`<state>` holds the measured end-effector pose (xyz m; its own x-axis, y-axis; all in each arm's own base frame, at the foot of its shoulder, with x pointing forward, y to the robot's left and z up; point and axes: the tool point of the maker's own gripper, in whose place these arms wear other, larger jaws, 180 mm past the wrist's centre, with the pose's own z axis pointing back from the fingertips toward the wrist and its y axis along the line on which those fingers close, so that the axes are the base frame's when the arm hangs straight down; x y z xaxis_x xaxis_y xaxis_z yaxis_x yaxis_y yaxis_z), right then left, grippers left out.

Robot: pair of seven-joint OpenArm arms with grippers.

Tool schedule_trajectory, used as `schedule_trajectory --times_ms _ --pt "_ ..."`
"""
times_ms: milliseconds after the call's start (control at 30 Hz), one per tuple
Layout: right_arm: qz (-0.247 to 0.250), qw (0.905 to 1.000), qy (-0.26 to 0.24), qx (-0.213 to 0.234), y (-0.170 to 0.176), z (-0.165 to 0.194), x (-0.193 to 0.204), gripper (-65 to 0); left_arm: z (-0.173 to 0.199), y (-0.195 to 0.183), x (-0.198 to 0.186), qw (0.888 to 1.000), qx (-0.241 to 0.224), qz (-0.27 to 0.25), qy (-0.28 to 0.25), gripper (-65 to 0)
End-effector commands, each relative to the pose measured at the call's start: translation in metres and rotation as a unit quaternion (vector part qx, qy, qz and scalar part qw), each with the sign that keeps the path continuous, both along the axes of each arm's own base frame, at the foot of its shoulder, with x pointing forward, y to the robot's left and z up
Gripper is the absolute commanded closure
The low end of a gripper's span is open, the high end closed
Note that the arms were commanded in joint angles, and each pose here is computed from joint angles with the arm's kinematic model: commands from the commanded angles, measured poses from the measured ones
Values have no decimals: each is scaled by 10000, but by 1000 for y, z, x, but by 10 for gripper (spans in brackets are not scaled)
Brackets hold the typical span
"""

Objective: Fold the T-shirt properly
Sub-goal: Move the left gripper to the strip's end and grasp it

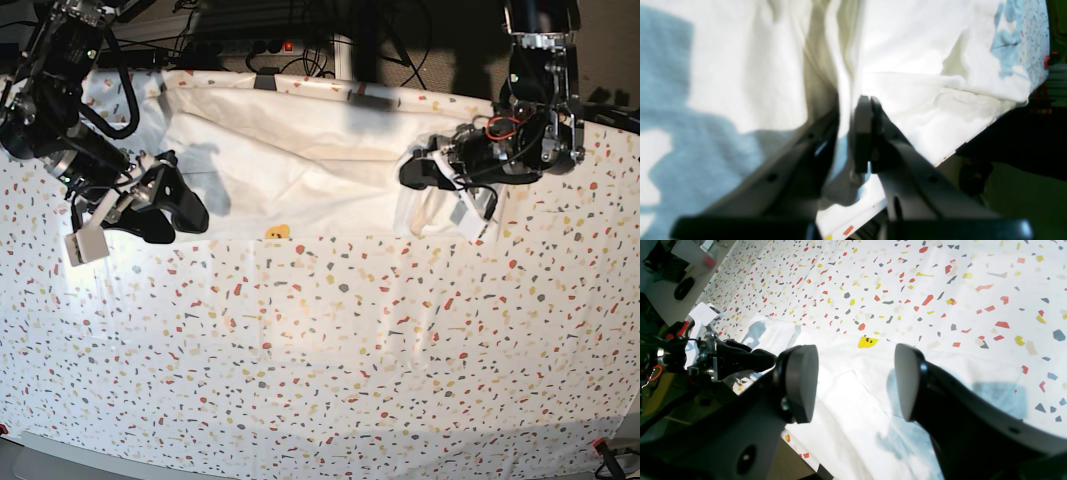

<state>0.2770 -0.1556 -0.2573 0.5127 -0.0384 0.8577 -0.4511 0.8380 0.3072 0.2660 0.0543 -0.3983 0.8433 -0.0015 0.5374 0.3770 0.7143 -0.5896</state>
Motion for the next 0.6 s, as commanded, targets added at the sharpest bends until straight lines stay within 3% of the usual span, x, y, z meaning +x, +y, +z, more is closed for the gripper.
schedule_trajectory --times_ms 0,167,233,300,567 --pt "57 9997 -245 50 1 14 3 -362 12 -1 9 9997 -87 -4 -212 0" --pt "56 9997 -248 52 1 14 3 -362 16 -6 5 9978 -71 -382 -536 -22" --pt "56 9997 -250 51 1 14 3 -362 18 -7 6 9968 -85 -457 -646 -164" --pt "39 9996 -284 44 1 15 5 -362 24 -10 9 9962 -263 -394 -731 -245" --pt "50 9973 -734 8 1 42 27 -362 69 -28 13 9811 -1653 -239 -981 -256"
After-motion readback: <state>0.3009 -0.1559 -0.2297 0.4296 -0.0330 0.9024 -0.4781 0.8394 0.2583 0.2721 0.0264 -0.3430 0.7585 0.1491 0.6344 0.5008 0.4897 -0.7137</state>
